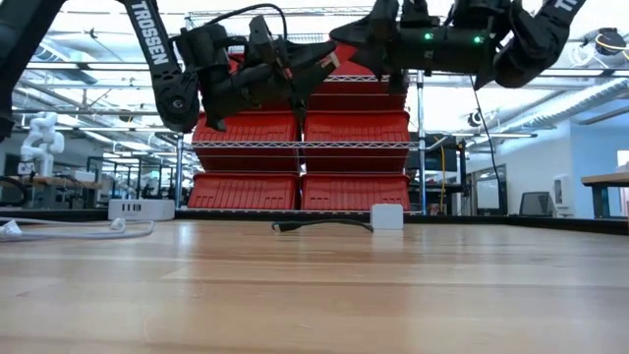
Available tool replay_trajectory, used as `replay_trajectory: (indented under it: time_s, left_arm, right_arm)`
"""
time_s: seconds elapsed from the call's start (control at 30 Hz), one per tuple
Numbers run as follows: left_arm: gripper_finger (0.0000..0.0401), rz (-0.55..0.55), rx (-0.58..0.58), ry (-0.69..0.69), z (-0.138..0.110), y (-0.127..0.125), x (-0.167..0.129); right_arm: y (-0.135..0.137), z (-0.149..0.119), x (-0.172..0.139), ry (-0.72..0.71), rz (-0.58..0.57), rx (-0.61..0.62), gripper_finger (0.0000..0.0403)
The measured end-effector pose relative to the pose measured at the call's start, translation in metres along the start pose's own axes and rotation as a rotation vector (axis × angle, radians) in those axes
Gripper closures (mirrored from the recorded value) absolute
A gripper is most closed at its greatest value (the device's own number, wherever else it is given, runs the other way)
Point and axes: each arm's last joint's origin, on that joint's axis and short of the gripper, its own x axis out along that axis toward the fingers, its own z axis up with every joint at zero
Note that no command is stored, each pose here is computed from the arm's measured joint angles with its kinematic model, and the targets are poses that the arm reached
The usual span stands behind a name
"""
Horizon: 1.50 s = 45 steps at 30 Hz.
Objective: Insert USB
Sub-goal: Insert the red charger adapter into the right outlet extension
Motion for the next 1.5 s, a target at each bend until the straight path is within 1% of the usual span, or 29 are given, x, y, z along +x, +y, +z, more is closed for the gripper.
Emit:
replay_trajectory:
  time_s: [0.13,0.4,0.53,0.63,0.73,0.8,0.93,1.03,1.1,1.17,1.3,1.37,1.43,1.5]
  left_arm:
    - [0.0257,0.002,0.004,-0.001,0.0,0.0,0.0]
    - [0.0257,-0.004,0.004,0.009,-0.001,0.0,0.0]
    - [0.0253,0.009,-0.004,0.042,-0.004,0.002,0.0]
    - [0.0214,0.033,-0.026,0.071,-0.007,0.003,0.0]
    - [0.0176,0.077,-0.053,0.142,-0.017,0.007,-0.003]
    - [0.0163,0.107,-0.016,0.153,-0.017,0.009,-0.003]
    - [0.0156,0.173,0.003,0.22,-0.025,0.013,-0.006]
    - [0.0158,0.189,0.046,0.238,-0.023,0.013,-0.006]
    - [0.0164,0.226,0.088,0.278,-0.02,0.013,-0.006]
    - [0.0171,0.282,0.137,0.349,-0.016,0.012,-0.008]
    - [0.0189,0.422,0.272,0.507,-0.001,0.006,-0.014]
    - [0.02,0.479,0.317,0.584,0.006,0.002,-0.019]
    - [0.0214,0.513,0.337,0.646,0.012,-0.002,-0.023]
    - [0.0234,0.521,0.344,0.682,0.015,-0.006,-0.026]
  right_arm:
    - [0.001,0.001,0.002,0.001,-0.001,-0.008,0.0282]
    - [0.0,0.002,0.001,-0.006,-0.011,-0.021,0.0286]
    - [0.0,0.001,0.001,-0.002,-0.02,-0.024,0.0286]
    - [-0.001,0.001,0.001,-0.002,-0.038,-0.031,0.0286]
    - [-0.005,0.009,0.002,-0.053,-0.056,-0.006,0.0286]
    - [-0.007,0.007,0.003,-0.032,-0.065,-0.002,0.0286]
    - [-0.009,0.008,0.009,-0.001,-0.082,-0.009,0.0286]
    - [-0.011,0.004,0.011,0.053,-0.137,-0.008,0.0286]
    - [-0.014,0.003,0.013,0.088,-0.188,0.01,0.0286]
    - [-0.018,0.003,0.013,0.135,-0.25,0.033,0.0286]
    - [-0.03,-0.001,0.01,0.249,-0.397,0.097,0.0286]
    - [-0.036,-0.003,0.007,0.295,-0.476,0.128,0.0286]
    - [-0.042,-0.008,0.004,0.344,-0.552,0.158,0.0286]
    - [-0.048,-0.015,0.0,0.395,-0.605,0.19,0.0286]
